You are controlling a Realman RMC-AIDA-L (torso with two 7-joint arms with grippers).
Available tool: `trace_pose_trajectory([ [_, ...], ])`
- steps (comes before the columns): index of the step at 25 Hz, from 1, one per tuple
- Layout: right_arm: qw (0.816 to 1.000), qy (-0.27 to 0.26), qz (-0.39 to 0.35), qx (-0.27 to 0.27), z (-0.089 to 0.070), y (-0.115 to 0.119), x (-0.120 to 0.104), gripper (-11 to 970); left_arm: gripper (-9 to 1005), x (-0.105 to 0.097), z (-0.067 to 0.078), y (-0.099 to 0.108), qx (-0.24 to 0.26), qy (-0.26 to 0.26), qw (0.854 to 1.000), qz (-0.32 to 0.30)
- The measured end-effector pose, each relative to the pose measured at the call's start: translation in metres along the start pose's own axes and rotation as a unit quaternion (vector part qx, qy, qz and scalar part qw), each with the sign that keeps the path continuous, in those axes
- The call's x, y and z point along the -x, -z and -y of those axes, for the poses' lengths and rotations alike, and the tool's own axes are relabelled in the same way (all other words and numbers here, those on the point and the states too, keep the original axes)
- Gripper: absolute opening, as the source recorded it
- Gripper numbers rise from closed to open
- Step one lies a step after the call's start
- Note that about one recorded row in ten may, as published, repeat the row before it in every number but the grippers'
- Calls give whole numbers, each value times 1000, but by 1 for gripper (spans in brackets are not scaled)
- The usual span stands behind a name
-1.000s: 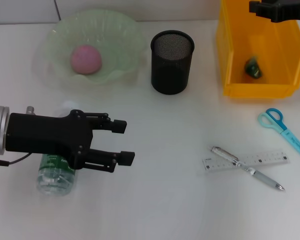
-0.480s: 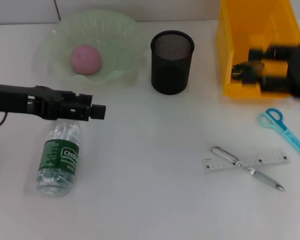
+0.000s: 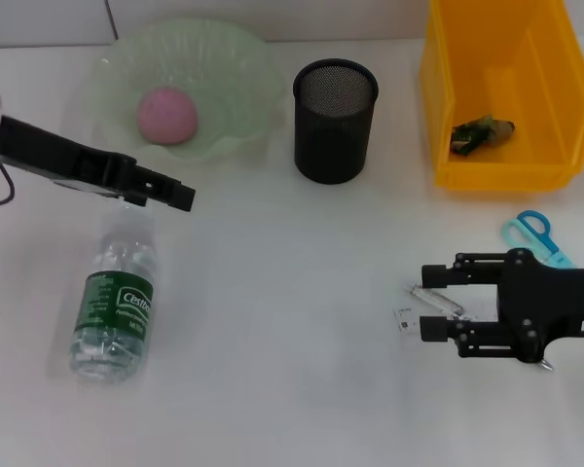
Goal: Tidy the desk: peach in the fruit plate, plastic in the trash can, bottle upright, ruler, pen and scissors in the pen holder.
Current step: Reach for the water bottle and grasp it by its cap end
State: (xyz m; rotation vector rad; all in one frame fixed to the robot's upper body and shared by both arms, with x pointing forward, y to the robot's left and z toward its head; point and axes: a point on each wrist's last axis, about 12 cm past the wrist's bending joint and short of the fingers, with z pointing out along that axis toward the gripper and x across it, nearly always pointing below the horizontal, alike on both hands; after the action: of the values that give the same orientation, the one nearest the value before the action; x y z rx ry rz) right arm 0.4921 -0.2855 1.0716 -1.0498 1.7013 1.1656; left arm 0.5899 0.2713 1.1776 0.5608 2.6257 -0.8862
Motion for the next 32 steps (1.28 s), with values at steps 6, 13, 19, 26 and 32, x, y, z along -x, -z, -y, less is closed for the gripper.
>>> trace_pose_trajectory([
  [6,1000,-12,-1,-11,-4,0,-13,652,810,18,-5,-19,137,30,989,-40],
  [13,1000,-8,1,-13,-6,-3,-17,652,799,27,-3,-39,207,26,976,-58],
  [19,1000,-4,-3,-8,-5,-7,-16,652,781,29,-2,-46,214,22,975,-52],
  [26,1000,1,-5,-14,-1,-8,-13,652,762,25,-6,-58,216,18,974,-59],
  [32,1000,7,-8,-12,2,-10,-9,652,746,25,2,-67,214,-7,974,-75],
])
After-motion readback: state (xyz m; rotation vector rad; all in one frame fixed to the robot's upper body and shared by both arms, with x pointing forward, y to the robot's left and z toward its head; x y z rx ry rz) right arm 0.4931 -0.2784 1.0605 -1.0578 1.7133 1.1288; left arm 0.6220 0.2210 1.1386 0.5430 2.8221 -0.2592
